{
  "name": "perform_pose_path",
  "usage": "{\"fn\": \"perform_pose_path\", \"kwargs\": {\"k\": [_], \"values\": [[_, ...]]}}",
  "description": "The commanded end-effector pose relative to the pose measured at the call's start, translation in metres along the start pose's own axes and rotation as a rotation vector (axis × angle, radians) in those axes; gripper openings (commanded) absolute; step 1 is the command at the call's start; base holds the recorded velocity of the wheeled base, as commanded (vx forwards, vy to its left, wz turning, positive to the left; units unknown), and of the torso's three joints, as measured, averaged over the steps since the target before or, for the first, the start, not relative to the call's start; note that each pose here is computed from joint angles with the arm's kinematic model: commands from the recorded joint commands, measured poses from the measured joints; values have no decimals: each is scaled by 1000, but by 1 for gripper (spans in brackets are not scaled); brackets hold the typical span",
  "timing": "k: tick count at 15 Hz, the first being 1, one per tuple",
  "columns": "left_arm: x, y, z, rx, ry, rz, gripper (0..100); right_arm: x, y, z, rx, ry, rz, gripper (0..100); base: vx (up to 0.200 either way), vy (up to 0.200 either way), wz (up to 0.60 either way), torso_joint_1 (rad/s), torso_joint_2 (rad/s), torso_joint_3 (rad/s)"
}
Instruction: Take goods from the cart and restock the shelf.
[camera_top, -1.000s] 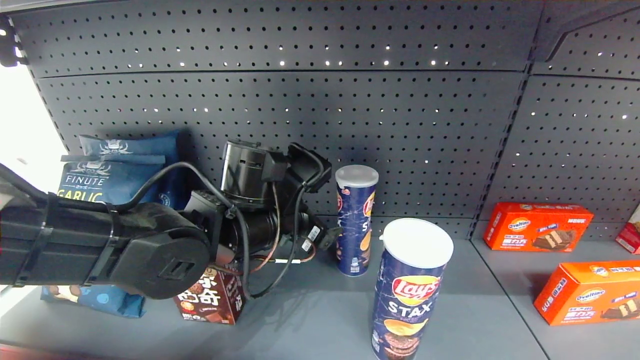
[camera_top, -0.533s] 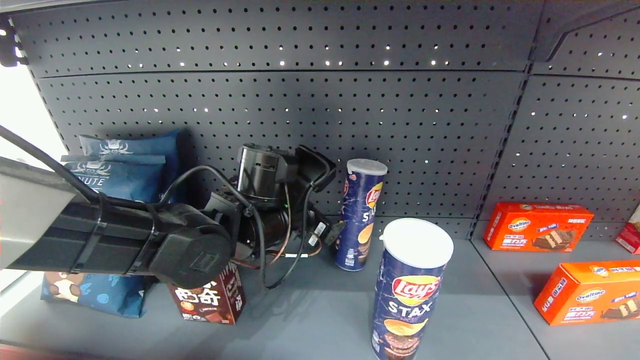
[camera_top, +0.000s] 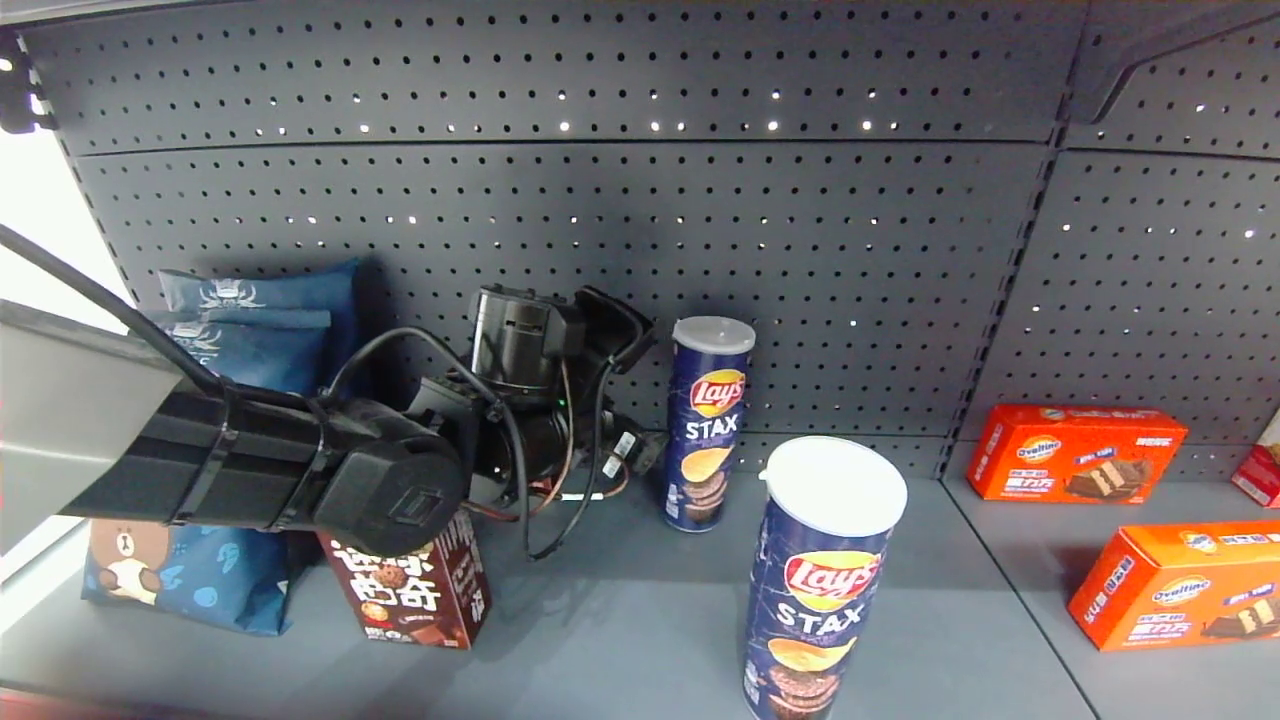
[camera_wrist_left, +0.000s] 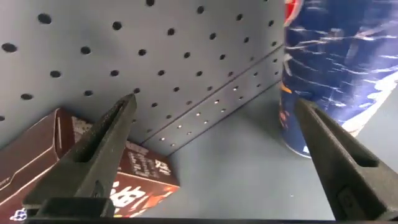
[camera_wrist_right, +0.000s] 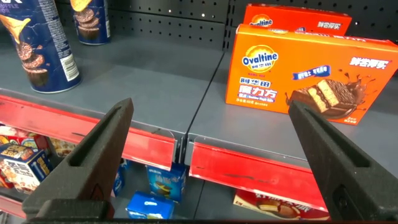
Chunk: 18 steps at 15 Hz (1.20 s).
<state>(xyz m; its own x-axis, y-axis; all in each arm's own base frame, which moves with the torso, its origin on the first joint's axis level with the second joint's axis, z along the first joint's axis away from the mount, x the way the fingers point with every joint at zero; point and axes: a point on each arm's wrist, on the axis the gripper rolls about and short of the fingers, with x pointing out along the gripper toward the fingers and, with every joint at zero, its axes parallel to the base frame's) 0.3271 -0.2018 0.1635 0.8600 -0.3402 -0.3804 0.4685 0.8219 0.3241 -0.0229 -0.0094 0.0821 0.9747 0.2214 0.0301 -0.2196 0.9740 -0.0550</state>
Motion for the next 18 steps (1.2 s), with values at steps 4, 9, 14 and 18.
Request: {"fn": "perform_pose_path", "kwargs": {"k": [4, 9, 14, 18], "values": [[1, 8, -2, -7, 19, 61, 100, 0, 0, 1, 0, -7, -1, 100, 0, 0, 0, 0, 0, 0], [1, 10, -3, -9, 22, 74, 100, 0, 0, 1, 0, -7, -1, 100, 0, 0, 0, 0, 0, 0], [6, 6, 1, -6, 9, 66, 100, 0, 0, 1, 0, -7, 0, 100, 0, 0, 0, 0, 0, 0], [14, -9, 1, 8, 10, 35, 100, 0, 0, 1, 1, -7, -1, 100, 0, 0, 0, 0, 0, 0]]}}
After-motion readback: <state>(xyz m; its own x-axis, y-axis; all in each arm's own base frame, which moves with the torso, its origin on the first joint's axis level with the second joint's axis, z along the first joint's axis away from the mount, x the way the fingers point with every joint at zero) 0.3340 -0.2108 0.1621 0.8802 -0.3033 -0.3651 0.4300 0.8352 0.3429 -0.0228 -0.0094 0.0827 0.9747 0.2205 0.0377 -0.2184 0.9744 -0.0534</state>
